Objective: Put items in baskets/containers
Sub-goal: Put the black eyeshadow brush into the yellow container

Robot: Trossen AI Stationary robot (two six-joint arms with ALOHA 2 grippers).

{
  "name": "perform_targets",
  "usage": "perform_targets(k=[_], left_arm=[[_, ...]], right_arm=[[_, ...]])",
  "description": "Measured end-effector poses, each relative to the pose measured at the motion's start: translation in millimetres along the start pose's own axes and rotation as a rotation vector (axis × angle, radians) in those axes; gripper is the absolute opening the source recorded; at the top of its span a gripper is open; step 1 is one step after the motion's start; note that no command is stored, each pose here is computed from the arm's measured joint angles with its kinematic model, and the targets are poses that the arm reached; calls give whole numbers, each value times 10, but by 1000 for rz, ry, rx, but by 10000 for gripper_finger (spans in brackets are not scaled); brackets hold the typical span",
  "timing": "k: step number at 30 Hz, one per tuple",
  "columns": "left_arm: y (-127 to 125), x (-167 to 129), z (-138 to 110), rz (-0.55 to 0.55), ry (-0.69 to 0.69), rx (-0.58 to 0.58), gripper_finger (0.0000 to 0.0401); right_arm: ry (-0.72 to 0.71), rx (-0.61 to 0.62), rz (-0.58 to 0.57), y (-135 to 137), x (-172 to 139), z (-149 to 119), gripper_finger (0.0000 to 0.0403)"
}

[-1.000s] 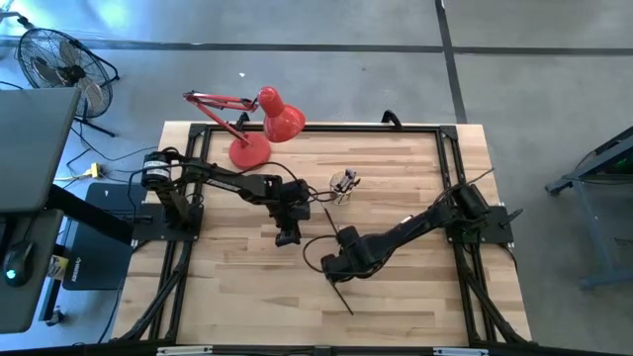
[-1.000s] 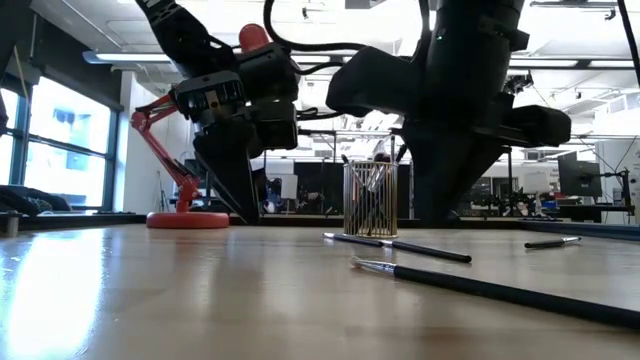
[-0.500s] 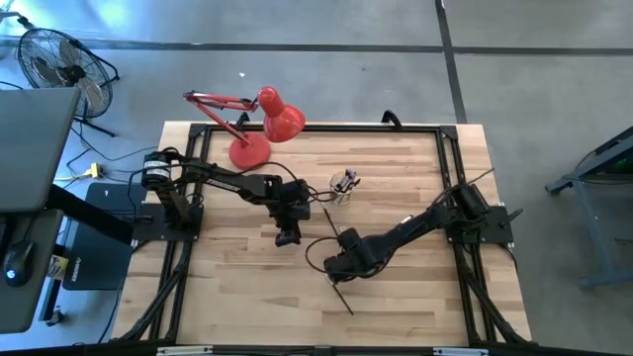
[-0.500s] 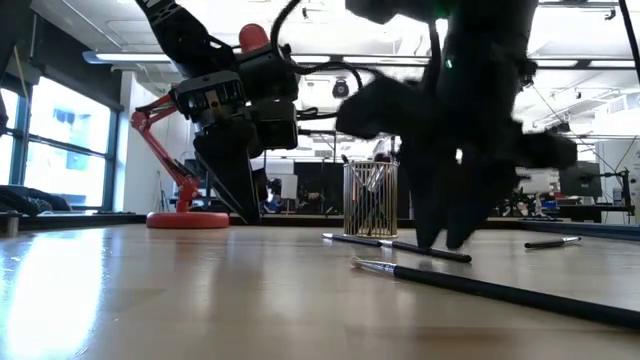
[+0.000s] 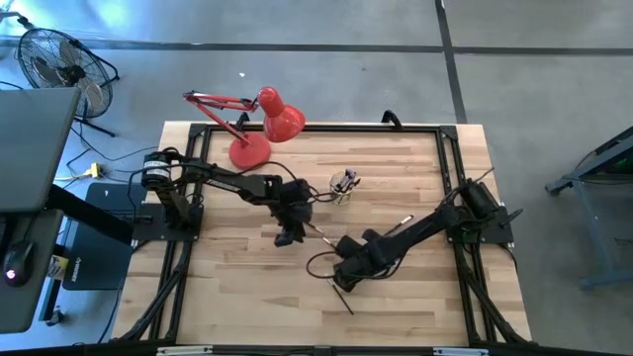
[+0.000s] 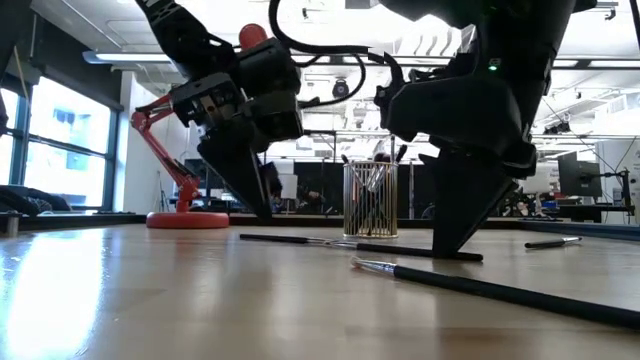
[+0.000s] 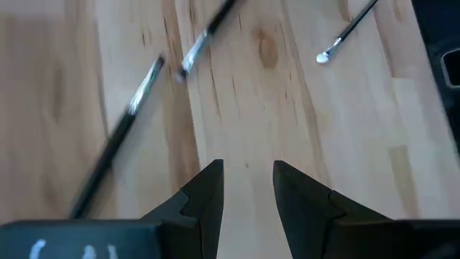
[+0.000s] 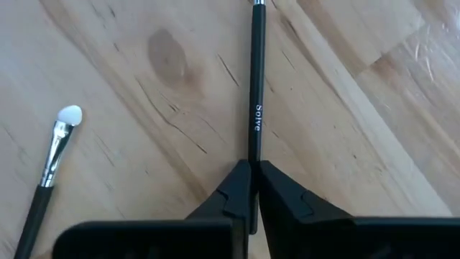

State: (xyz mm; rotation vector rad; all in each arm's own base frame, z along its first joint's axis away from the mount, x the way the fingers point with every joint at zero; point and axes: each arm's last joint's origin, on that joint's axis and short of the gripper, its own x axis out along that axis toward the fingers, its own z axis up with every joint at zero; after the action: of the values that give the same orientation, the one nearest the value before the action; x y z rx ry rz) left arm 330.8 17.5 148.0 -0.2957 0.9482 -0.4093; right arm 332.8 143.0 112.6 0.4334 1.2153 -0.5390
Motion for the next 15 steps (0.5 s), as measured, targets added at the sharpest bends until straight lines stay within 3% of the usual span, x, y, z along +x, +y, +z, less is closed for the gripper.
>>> perform_targets(k=[6,11,15], left_arm=[[-36,20,81,22,-69,236,120],[-171,110,106,150,-58,451,120],[-299,178,118,192,-57,570,120]], right_arm=[[-21,-36,-8,0,3,3,10],[-36,-69,-11,2,8,5,4],[-45,-79,-12,3,10,7,6]])
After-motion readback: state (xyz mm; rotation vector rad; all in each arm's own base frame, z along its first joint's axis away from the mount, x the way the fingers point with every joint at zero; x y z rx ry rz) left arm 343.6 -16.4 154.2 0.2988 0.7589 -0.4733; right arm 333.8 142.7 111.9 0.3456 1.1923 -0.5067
